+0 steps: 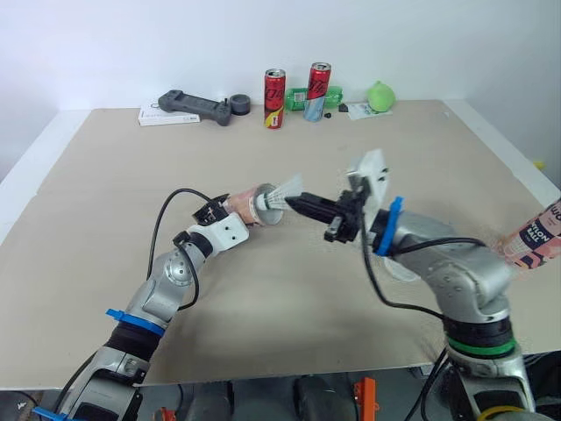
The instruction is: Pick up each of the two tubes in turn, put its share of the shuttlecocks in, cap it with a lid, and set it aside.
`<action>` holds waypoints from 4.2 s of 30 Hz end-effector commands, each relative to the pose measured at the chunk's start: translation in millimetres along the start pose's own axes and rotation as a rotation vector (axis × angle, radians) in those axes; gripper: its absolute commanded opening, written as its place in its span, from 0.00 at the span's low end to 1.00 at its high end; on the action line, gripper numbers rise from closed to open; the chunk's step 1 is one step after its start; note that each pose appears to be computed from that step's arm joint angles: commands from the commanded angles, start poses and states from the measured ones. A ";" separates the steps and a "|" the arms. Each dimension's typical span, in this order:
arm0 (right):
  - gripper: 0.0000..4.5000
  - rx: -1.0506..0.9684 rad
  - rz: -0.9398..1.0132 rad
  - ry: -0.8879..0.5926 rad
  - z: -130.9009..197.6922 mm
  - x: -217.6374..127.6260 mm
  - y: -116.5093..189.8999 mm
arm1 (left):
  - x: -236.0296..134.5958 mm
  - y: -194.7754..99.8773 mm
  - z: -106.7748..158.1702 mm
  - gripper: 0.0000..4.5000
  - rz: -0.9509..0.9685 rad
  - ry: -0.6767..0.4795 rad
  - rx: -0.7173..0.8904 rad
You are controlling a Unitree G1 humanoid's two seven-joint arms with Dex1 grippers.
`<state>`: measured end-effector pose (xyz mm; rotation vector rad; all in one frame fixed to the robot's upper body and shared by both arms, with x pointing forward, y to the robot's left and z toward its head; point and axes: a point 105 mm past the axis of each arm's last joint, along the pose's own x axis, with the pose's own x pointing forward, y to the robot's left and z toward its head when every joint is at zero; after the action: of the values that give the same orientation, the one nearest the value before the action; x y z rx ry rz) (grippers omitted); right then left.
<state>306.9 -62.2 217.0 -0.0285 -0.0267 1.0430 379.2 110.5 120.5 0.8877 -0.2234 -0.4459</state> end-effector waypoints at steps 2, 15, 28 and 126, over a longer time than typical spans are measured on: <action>0.01 -0.083 -0.024 0.021 -12.1 22.9 -1.7 | 1.1 -6.0 -2.7 0.78 -0.026 0.013 -0.003; 0.98 -0.233 0.100 0.062 27.0 3.2 -11.4 | -6.2 -4.1 -7.3 0.78 -0.010 0.029 0.002; 0.01 -0.656 0.262 0.397 -8.1 62.6 -13.1 | -0.9 -3.9 -0.2 0.78 -0.003 0.013 0.000; 0.01 -0.662 0.383 0.285 74.5 23.8 -18.3 | -14.3 -86.7 37.4 0.78 -0.349 -0.100 -0.808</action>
<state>333.4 -52.5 284.3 -0.7413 -0.0771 1.3645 330.6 37.3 99.3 0.0839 -0.0628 -0.8488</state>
